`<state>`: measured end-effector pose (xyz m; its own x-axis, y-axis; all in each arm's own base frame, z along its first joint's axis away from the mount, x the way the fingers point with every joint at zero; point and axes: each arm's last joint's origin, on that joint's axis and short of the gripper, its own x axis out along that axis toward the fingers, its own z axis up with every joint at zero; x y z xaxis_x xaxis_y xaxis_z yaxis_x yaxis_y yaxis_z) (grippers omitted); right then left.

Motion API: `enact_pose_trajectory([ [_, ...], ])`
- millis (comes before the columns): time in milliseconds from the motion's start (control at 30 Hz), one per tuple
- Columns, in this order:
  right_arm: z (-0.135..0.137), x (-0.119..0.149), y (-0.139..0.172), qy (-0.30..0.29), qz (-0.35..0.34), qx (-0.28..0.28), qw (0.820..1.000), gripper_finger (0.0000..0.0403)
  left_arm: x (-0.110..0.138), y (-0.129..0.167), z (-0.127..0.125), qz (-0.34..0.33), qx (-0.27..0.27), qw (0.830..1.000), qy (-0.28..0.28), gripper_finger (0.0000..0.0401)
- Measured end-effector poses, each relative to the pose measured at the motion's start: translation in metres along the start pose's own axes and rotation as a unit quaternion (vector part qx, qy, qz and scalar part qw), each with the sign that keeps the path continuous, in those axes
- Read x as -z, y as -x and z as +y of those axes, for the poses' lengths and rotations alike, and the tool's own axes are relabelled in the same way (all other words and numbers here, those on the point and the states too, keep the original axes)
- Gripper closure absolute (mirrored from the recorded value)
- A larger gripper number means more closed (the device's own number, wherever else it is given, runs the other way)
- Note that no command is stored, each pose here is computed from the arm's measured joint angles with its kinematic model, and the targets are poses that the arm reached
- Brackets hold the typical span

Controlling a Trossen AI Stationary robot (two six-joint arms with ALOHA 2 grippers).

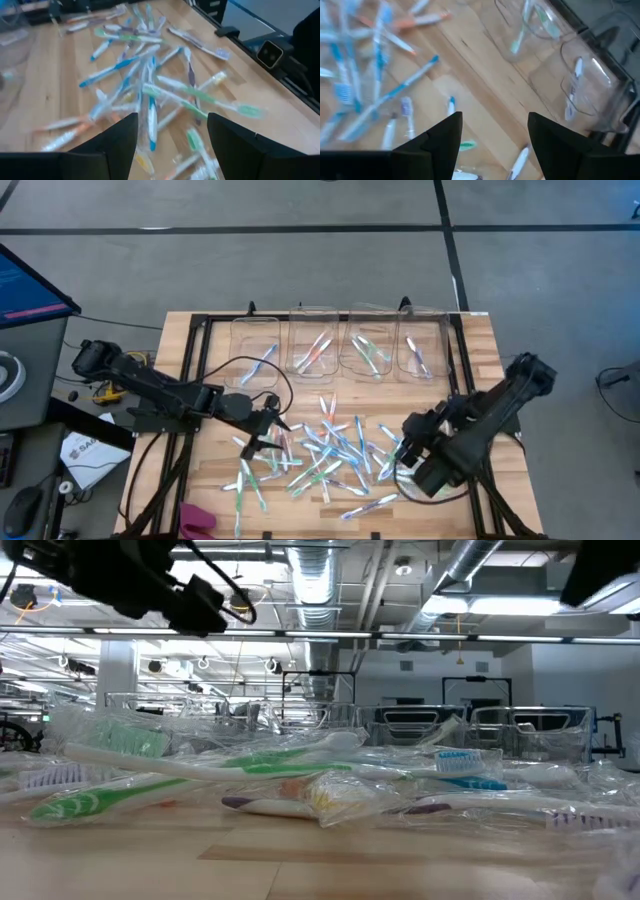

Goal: Pick & Place Toothbrushes
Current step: Put the orange toothbrush into the middle left transparent bin

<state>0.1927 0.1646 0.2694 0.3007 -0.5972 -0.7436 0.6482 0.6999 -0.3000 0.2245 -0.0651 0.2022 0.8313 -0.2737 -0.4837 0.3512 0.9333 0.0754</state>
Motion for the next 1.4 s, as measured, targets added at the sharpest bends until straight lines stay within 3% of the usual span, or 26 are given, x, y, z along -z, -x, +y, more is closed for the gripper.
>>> enact_pose_trajectory([
  [267,0.025,0.012,-0.027,0.052,-0.054,0.068,0.995,0.0182,0.019,-0.001,-0.005,0.027,0.029,0.997,0.059,0.0169],
  [467,0.035,0.013,-0.038,0.078,-0.097,0.093,0.988,0.0182,0.031,-0.001,-0.005,0.043,0.015,0.999,0.02,0.0169],
  [700,0.037,0.006,-0.048,0.077,-0.095,0.11,0.986,0.0182,0.041,-0.001,-0.004,0.06,-0.01,0.998,-0.012,0.0169],
  [1000,0.037,0.004,-0.05,0.072,-0.092,0.113,0.987,0.0182,0.066,0.003,-0.011,0.138,-0.01,0.984,0.116,0.0169],
  [1200,0.037,0.004,-0.05,0.073,-0.092,0.113,0.987,0.0182,0.066,0.003,-0.02,0.143,0.028,0.982,0.121,0.0169],
  [1400,0.037,0.004,-0.05,0.073,-0.092,0.113,0.987,0.0182,0.073,0.013,-0.03,0.199,0.05,0.966,0.156,0.0169],
])
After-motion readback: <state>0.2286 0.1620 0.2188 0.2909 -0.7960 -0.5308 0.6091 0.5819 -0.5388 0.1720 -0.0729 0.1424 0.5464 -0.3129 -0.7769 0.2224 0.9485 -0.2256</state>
